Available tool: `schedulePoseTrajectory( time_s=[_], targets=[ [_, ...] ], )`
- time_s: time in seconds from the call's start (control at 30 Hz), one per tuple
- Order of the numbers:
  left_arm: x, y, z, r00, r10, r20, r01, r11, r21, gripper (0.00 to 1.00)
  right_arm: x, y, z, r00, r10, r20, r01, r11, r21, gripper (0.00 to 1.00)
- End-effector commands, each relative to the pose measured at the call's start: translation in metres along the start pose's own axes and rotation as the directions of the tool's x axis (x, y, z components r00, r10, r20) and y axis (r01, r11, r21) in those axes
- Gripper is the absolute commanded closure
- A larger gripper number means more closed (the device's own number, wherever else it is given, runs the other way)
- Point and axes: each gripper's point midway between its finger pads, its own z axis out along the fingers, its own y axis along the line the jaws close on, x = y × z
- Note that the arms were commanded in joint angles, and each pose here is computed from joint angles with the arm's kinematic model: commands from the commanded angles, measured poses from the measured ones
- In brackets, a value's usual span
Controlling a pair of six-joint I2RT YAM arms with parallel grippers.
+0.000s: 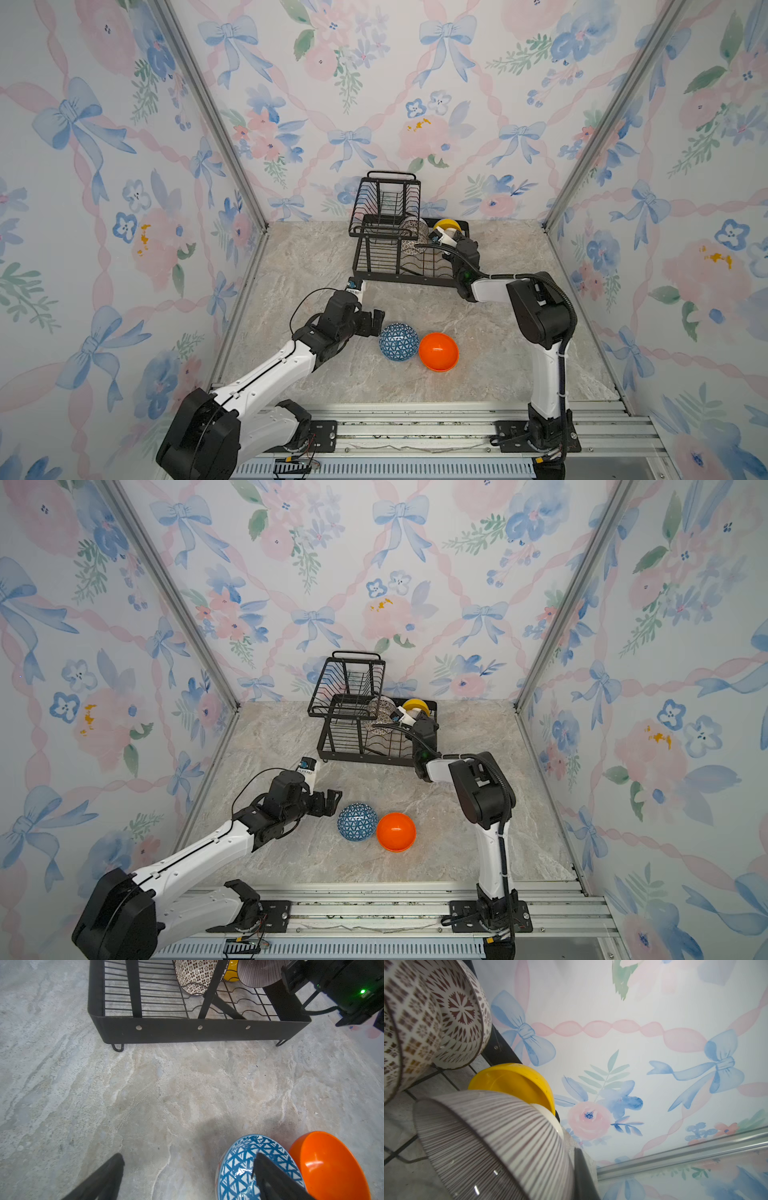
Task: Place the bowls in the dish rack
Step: 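Lower the pink-striped bowl into the lower tier beside the yellow bowl with right gripper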
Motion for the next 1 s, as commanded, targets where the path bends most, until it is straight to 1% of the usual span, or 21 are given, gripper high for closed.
schedulePoseTrajectory(
  time_s=[0.0, 0.2, 0.43, 0.57, 0.97],
  targets=[
    [0.002, 0.001, 0.002, 1.0, -0.002, -0.017, 0.003, 1.0, 0.005, 0.02, -0.018, -0.033, 0.007, 0.997, 0.036, 0.067, -0.044, 0.993, 0.111, 1.0],
    [0.002, 0.001, 0.003, 1.0, 0.001, -0.02, -0.001, 1.0, 0.005, 0.02, -0.017, -0.03, 0.012, 0.998, -0.015, 0.063, 0.007, 0.992, 0.127, 1.0],
    [0.003, 0.001, 0.004, 1.0, -0.002, -0.025, 0.002, 1.0, 0.006, 0.02, -0.019, -0.027, 0.016, 0.997, -0.05, 0.066, 0.04, 0.989, 0.142, 1.0],
    [0.004, 0.002, 0.004, 1.0, -0.002, -0.028, 0.002, 1.0, 0.005, 0.02, -0.019, -0.024, 0.019, 0.997, -0.054, 0.061, 0.045, 0.99, 0.132, 1.0],
    [0.007, 0.004, 0.008, 0.999, -0.005, -0.043, 0.005, 1.0, 0.0, 0.02, -0.014, -0.009, 0.026, 0.99, -0.135, 0.048, 0.128, 0.983, 0.128, 1.0]
  ],
)
